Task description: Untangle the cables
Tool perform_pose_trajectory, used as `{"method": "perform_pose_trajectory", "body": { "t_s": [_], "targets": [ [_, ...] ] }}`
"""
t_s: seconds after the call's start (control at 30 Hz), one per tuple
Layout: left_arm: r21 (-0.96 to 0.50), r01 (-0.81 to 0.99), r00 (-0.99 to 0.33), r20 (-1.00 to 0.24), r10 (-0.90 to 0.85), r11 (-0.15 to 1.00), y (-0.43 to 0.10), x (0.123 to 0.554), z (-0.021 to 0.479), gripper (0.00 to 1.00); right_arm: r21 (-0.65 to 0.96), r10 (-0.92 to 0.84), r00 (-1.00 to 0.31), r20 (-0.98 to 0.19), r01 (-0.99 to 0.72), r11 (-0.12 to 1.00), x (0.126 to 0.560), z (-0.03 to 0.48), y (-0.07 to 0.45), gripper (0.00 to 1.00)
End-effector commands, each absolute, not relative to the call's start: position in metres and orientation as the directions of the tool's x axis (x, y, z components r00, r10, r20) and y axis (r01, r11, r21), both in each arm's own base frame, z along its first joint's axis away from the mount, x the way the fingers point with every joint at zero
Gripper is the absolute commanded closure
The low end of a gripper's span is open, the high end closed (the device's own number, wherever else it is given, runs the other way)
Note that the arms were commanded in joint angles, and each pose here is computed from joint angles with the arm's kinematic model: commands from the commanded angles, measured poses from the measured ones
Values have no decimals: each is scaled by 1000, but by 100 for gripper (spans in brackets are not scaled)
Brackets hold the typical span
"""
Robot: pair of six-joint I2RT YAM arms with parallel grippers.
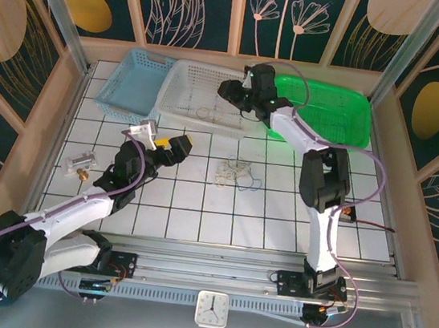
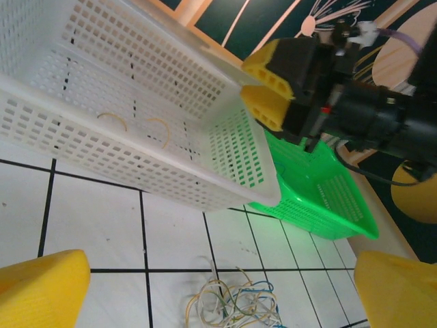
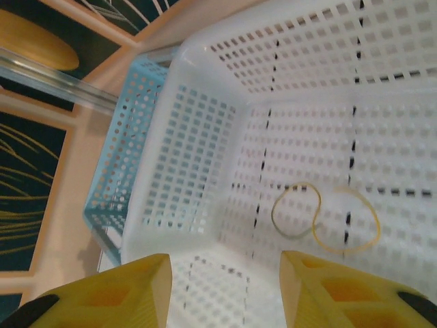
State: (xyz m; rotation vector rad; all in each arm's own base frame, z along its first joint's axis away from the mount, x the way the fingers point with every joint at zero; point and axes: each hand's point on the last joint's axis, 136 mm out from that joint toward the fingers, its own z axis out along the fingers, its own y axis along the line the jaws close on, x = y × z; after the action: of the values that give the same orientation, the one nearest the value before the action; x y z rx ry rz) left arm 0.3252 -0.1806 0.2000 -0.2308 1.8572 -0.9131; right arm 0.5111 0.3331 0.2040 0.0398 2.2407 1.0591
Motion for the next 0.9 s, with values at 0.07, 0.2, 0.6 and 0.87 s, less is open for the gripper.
{"method": "perform_pose_trajectory", "body": {
  "t_s": [0.07, 0.2, 0.6, 0.87],
  "targets": [
    [-700, 287, -473, -698, -538, 654, -190, 328, 214, 1, 704, 310, -716, -626, -348, 619, 456, 269, 316, 55],
    [-702, 290, -476, -696, -538, 651, -190, 326, 209, 1, 703, 330, -697, -637, -349, 620, 413, 270, 294, 55],
    [-691, 290, -604, -669, -433, 662, -207, 318, 179, 1, 597, 251, -727, -639, -263, 758, 295, 183, 261, 55],
    [-725, 224, -690, -590, -419, 652, -219, 315, 142, 1, 584, 176, -787, -591, -267, 767, 261, 128, 290, 63]
  ]
}}
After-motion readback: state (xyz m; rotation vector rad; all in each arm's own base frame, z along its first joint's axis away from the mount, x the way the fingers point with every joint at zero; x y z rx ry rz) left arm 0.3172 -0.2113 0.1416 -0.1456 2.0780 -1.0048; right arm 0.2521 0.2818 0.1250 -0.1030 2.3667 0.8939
